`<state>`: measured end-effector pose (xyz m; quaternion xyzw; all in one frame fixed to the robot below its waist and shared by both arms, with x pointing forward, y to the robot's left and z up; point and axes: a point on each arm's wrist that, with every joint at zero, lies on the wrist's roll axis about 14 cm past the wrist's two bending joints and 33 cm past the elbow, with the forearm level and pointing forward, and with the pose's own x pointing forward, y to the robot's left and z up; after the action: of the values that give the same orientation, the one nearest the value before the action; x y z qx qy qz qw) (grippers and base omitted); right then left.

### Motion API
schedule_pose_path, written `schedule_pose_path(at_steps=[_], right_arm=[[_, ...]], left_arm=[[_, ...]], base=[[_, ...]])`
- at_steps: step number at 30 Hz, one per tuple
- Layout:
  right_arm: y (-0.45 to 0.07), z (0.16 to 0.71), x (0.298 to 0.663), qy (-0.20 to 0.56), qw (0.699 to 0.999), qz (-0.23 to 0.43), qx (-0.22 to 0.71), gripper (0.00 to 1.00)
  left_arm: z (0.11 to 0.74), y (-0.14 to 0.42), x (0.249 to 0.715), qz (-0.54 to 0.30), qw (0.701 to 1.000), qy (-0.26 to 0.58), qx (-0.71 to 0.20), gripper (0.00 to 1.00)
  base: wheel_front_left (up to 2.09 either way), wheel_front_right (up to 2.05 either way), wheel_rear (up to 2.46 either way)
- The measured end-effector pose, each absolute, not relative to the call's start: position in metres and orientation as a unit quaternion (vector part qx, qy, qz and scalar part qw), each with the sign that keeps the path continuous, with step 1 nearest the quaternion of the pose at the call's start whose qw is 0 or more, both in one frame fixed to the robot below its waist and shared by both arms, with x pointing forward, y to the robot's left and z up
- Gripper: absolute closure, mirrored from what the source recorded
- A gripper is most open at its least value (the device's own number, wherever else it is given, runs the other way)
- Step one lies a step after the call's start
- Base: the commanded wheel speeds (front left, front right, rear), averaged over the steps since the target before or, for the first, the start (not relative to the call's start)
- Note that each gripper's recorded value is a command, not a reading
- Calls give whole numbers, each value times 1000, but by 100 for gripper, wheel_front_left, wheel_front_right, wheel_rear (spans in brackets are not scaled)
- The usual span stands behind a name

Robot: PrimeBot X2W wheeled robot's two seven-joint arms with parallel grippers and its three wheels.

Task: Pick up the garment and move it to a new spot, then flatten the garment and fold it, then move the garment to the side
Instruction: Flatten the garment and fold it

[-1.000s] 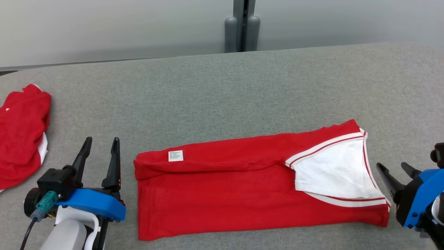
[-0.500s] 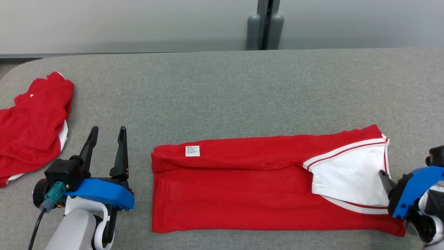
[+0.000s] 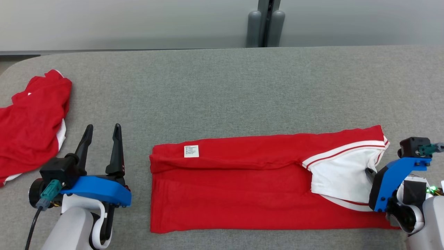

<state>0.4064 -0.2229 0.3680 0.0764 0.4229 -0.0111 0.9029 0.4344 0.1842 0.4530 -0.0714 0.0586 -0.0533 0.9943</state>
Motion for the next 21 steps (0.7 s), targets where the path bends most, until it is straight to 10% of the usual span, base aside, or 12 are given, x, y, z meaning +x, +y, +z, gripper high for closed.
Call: schedule_pose_path(at_steps=[21], right_arm=[[-367,475,379,342,929,-133,-45,100]], left_arm=[[465,166,429,-67,993,43,-86,0]], base=[[0,0,0]])
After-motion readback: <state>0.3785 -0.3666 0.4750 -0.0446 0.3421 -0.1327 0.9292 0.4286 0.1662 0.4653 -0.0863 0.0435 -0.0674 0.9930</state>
